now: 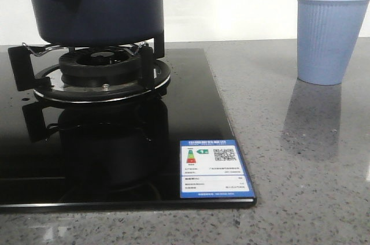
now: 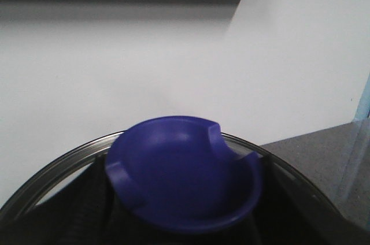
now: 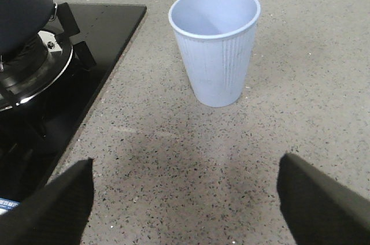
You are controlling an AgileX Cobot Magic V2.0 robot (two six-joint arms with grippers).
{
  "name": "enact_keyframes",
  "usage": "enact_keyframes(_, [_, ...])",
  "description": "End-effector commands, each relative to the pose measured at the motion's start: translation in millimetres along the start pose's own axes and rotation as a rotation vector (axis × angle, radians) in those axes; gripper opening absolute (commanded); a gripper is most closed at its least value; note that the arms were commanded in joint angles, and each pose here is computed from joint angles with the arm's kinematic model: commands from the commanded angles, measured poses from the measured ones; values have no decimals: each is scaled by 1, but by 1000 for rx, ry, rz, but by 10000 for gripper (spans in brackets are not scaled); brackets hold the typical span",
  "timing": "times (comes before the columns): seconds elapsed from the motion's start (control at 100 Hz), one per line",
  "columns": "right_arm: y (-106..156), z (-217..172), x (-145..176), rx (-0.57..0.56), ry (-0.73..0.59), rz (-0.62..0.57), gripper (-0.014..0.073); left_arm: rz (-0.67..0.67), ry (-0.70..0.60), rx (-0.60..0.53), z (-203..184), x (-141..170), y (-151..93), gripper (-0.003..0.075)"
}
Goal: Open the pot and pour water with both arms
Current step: 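Lift the glass lid up off the pot with the left gripper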
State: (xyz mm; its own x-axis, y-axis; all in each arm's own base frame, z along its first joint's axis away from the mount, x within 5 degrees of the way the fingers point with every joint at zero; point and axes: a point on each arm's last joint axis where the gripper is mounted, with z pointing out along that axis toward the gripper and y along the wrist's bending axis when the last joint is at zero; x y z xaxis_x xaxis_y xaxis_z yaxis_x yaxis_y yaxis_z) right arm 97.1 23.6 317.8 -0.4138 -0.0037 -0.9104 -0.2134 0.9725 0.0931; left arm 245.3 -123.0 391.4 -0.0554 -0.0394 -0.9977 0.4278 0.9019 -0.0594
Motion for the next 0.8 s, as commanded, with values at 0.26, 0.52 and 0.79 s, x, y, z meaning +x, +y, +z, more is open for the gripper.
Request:
enact_keyframes(0.26, [0,3,-17,8,-80,-22,560,4,-197,-124,-42,-48,29,370])
enact_keyframes(0.52, [-4,26,-24,27,-85,-27,560,10,-214,-174,-64,-58,40,370])
enact_keyframes(0.79, [-12,59,-22,71,-170,-18,560,14,-226,-209,-75,-63,46,370])
